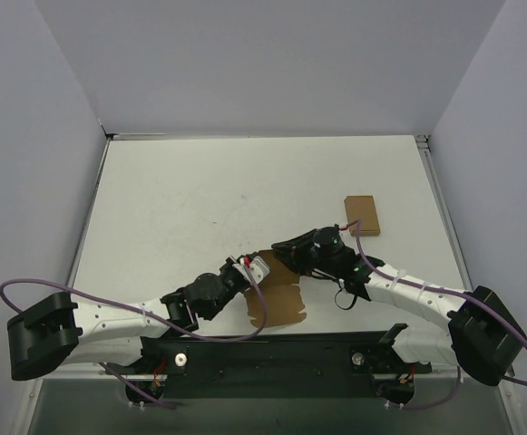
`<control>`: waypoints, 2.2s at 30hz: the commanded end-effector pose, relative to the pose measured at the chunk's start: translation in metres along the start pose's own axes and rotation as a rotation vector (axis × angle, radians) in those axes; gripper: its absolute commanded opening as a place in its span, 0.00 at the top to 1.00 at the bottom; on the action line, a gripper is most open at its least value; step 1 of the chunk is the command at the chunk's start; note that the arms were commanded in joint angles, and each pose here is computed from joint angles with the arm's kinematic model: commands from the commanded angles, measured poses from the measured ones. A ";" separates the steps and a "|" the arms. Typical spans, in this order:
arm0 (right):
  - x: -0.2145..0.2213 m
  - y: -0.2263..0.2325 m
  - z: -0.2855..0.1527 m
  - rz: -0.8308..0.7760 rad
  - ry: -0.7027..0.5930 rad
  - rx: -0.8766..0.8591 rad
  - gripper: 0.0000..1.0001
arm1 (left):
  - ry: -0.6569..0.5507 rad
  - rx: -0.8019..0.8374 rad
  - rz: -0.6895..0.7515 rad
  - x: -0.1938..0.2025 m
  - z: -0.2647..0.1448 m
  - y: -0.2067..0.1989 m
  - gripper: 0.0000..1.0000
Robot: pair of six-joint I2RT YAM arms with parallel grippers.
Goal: Fold the paper box
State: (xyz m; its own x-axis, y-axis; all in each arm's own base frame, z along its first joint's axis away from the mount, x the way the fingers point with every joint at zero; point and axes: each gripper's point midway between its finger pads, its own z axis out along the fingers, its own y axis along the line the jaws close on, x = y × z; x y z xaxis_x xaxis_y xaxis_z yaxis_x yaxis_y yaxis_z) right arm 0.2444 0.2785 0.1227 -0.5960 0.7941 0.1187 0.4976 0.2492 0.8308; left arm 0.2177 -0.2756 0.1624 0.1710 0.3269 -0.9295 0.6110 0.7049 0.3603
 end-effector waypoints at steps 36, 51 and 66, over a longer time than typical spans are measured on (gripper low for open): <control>-0.024 0.025 0.010 -0.162 -0.136 -0.121 1.00 | 0.137 0.052 -0.682 0.023 -0.032 0.020 0.17; -0.053 0.036 0.008 -0.075 -0.303 -0.102 1.00 | 0.149 -0.081 -0.838 0.056 -0.033 -0.007 0.26; -0.053 0.043 -0.002 0.039 -0.317 -0.092 1.00 | 0.043 -0.049 -0.908 0.041 0.027 0.004 0.26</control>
State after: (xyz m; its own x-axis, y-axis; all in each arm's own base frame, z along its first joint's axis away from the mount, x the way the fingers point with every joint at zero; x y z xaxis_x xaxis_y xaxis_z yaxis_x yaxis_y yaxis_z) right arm 0.2911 0.2498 0.1275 -0.3854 0.9223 -0.0274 0.4797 0.2256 0.8479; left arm 0.2315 -0.2561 0.0719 -0.4746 -0.2099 -0.8548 0.3798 0.8272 -0.4140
